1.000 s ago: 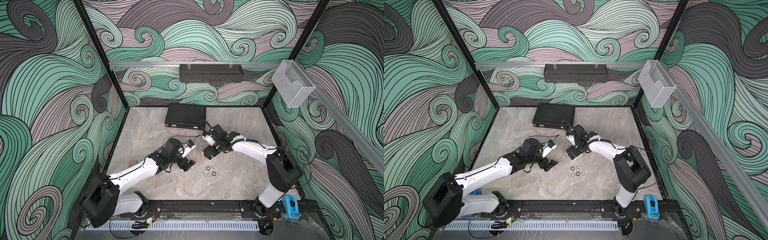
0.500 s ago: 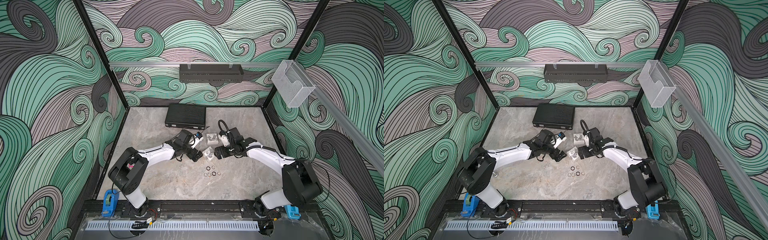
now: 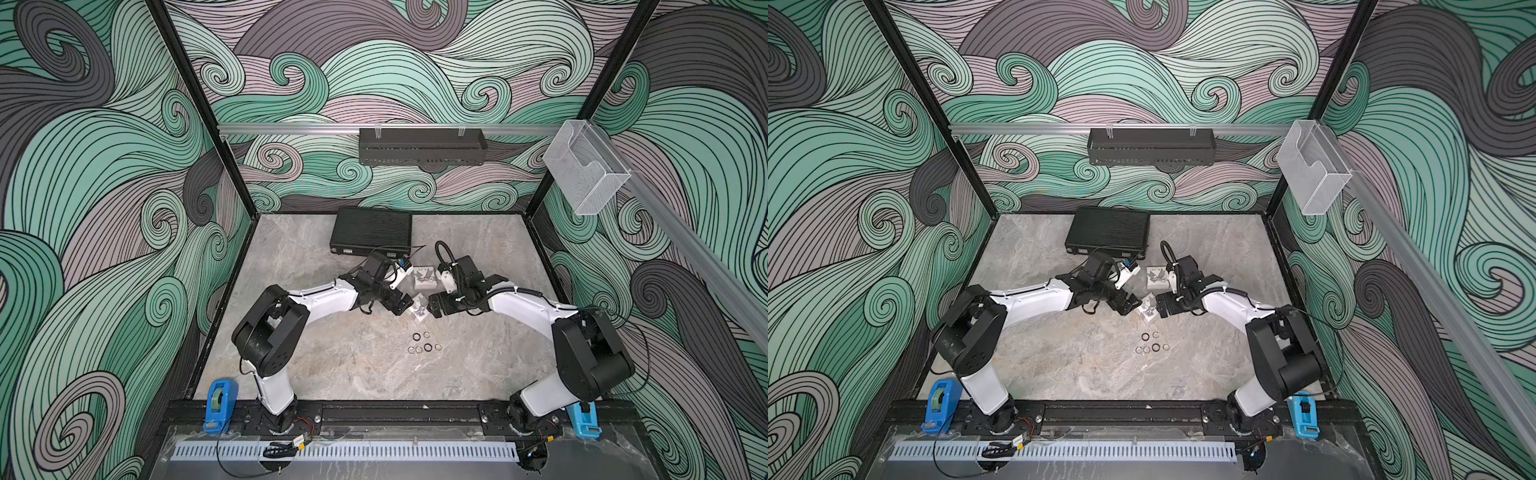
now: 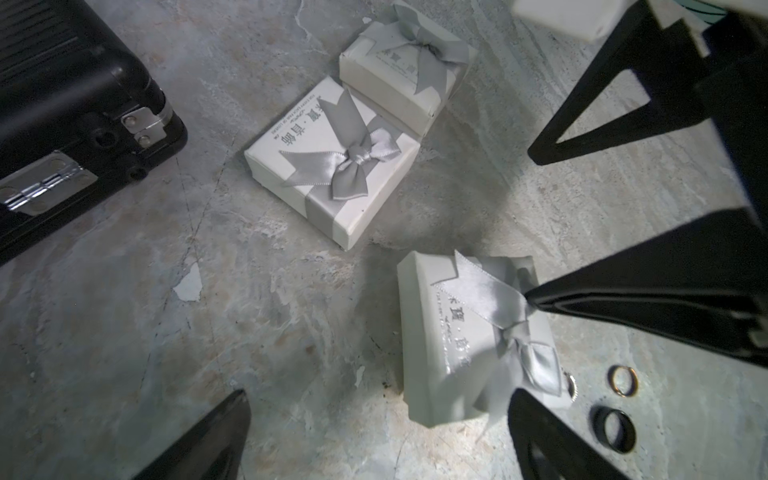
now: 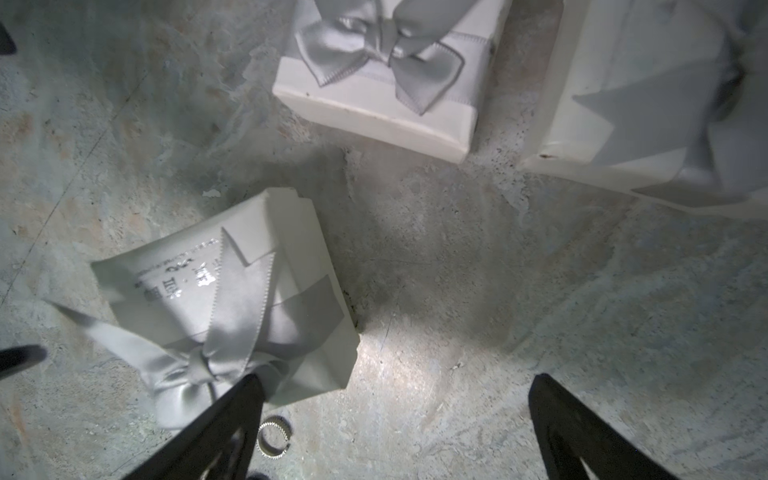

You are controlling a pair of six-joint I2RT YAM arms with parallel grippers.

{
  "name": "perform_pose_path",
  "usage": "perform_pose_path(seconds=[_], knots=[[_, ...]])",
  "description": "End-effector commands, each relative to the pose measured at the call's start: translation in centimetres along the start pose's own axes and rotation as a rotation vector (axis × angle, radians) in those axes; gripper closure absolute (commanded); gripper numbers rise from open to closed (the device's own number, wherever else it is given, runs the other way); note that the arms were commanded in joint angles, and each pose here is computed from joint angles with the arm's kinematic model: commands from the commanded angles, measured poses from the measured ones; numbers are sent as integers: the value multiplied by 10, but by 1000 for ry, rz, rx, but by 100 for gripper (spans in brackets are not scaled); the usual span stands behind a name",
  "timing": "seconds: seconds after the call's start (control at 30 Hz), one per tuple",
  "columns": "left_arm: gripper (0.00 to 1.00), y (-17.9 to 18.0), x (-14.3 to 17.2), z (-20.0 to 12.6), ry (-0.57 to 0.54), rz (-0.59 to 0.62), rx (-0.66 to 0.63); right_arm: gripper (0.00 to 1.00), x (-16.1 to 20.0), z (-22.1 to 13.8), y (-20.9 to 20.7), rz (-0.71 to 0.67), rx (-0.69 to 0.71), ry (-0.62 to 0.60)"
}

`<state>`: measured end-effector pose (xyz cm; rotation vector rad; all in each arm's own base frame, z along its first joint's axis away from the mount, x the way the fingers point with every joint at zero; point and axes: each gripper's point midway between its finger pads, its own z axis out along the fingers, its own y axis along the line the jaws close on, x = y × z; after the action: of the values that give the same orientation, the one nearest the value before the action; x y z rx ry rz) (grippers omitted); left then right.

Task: Take the rings out of the lift-off lid box
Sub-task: Close the lid on the jewelry box.

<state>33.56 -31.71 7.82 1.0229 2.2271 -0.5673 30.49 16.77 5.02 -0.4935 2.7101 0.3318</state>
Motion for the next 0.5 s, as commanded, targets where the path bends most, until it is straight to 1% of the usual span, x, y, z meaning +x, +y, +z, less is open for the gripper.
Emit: perform_pose_path(seconds=[0.0,0.37,0.47], knots=[[3,1,1,10,20,-15,11,0,-8,0,-2,1,2,-18],[3,8,21,25,84,-35,-7,0,0,6,-3,3,7,8],[3,8,25,27,93,-39,-10,0,2,8,-8,18,34,26]])
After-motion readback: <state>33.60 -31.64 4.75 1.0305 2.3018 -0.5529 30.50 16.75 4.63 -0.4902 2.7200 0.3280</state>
